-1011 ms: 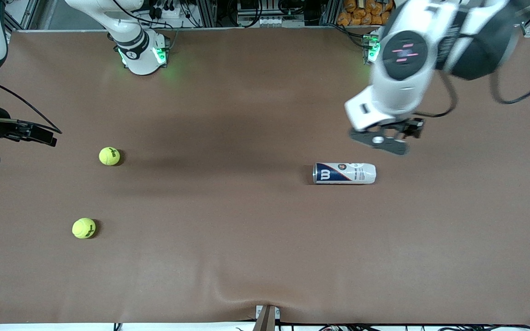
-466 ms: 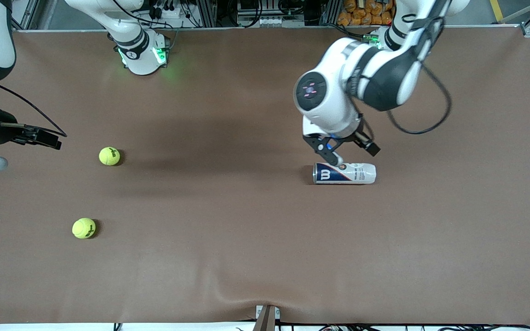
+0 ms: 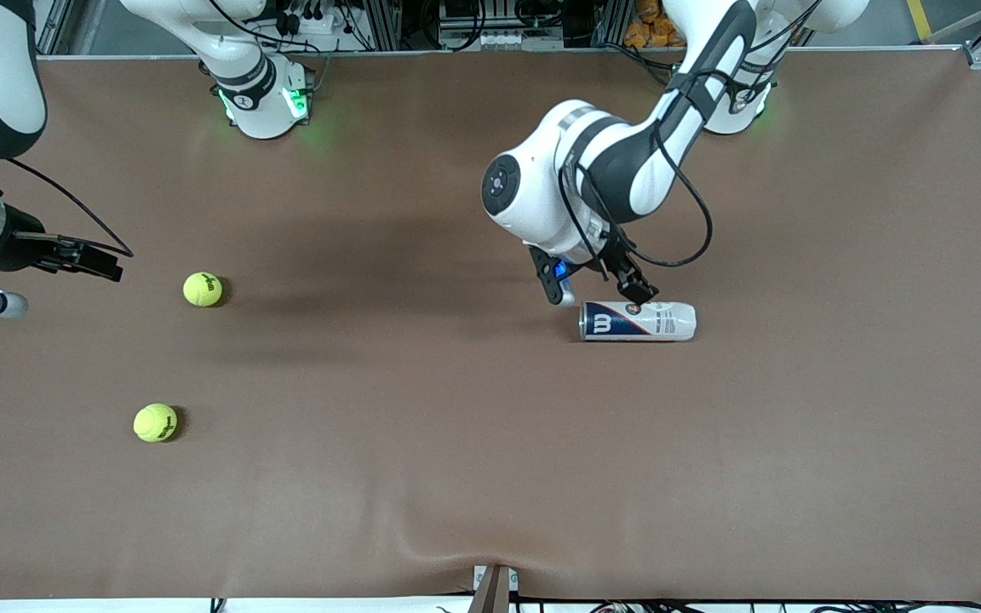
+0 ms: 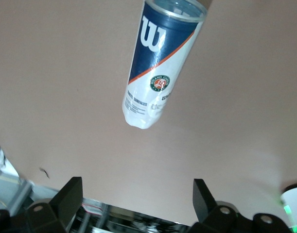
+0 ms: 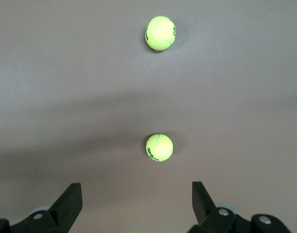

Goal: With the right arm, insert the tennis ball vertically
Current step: 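Reach the left gripper down to the lying white-blue ball can, then grasp the can with the left gripper while the right gripper reaches a ball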

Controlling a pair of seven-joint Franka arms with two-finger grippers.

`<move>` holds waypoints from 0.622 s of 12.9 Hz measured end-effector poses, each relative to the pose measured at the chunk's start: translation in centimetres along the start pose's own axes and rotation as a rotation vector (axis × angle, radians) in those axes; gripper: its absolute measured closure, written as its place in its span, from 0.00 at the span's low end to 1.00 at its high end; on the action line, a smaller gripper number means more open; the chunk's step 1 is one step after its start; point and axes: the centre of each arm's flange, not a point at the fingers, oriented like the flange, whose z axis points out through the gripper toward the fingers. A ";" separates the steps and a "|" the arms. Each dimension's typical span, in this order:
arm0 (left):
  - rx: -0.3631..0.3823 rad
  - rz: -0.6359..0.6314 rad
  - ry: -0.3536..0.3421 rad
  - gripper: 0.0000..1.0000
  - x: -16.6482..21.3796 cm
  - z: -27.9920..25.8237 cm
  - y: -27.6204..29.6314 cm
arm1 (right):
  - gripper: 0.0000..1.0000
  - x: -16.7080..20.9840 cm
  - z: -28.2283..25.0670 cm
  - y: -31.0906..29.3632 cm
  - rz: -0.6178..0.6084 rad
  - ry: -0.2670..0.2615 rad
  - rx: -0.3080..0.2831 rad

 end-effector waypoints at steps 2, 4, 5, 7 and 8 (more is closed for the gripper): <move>-0.002 0.117 0.025 0.00 0.1 1.4 -1.6 | 0.00 -0.2 0.2 0.0 0.000 -0.003 0.000; -0.019 0.208 0.024 0.00 0.0 3.1 -2.8 | 0.00 -0.3 0.7 0.1 0.001 -0.014 -0.001; -0.028 0.228 0.017 0.00 0.1 4.0 -3.0 | 0.00 -0.3 0.8 0.2 0.003 -0.017 -0.001; -0.034 0.253 0.004 0.00 0.6 4.9 -2.7 | 0.00 -0.3 1.2 0.4 0.008 -0.019 -0.001; -0.020 0.288 0.002 0.00 0.7 5.2 -2.7 | 0.00 -0.3 1.5 0.5 0.010 -0.020 -0.001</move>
